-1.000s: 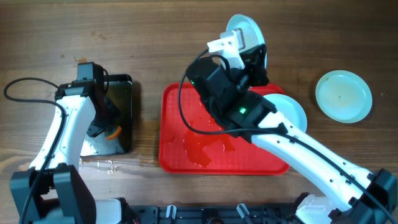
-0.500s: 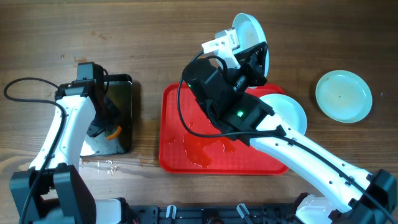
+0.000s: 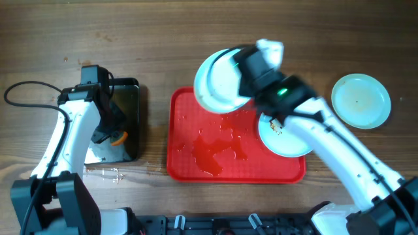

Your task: Clean dirty plates on tray and stack at the side

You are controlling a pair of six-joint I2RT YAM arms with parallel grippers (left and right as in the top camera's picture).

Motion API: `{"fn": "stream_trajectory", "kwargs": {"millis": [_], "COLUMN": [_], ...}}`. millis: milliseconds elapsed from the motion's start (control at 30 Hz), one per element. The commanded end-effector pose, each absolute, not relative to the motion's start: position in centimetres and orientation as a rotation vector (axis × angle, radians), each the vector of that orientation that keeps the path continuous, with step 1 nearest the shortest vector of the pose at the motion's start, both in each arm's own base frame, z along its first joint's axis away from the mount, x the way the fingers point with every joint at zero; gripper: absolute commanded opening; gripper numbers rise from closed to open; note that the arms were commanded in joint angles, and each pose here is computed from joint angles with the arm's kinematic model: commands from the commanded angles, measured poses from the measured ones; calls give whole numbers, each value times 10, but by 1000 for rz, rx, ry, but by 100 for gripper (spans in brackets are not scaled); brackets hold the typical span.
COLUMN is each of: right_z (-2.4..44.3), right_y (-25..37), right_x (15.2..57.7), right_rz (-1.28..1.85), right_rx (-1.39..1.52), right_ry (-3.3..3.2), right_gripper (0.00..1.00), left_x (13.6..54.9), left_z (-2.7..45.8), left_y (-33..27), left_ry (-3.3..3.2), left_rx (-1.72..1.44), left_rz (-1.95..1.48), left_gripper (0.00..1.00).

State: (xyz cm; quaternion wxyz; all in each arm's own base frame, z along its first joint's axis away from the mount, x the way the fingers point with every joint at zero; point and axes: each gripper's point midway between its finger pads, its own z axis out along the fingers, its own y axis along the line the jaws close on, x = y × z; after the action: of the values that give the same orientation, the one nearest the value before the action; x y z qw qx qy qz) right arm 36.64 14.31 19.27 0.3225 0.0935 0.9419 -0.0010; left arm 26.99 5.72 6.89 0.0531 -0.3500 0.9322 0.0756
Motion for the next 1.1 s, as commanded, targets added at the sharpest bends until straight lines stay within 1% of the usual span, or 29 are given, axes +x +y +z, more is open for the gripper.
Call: {"fn": "stream_trajectory", "kwargs": {"millis": [0, 100, 200, 300, 400, 533, 733, 867, 1067], "right_z": [182, 179, 174, 168, 146, 114, 74, 61, 57], "right_y": [94, 27, -56, -107, -146, -171, -193, -212, -238], "right_x": [380, 385, 374, 358, 338, 322, 310, 297, 278], "right_rz": [221, 180, 140, 114, 69, 27, 9, -5, -26], "right_rx": [566, 766, 1022, 1205, 1382, 1529, 1705, 1797, 1877], "right_ry": [2548, 2523, 2469, 2420, 2408, 2434, 2440, 2414, 2358], "right_gripper": [5, 5, 5, 5, 5, 5, 4, 5, 4], "left_x": [269, 269, 269, 269, 269, 269, 268, 268, 266], "left_z": [67, 67, 67, 67, 67, 67, 67, 67, 67], "left_y": [58, 58, 58, 58, 58, 59, 58, 58, 58], "left_ry": [2841, 2841, 2841, 2841, 2841, 2841, 2847, 2849, 2855], "left_rx": [-1056, -1056, -1056, -1056, -1056, -1056, -1052, -1052, -1054], "left_rz": [230, 230, 230, 230, 230, 231, 233, 234, 237], "left_gripper": [4, 4, 4, 4, 4, 4, 4, 4, 4]}}
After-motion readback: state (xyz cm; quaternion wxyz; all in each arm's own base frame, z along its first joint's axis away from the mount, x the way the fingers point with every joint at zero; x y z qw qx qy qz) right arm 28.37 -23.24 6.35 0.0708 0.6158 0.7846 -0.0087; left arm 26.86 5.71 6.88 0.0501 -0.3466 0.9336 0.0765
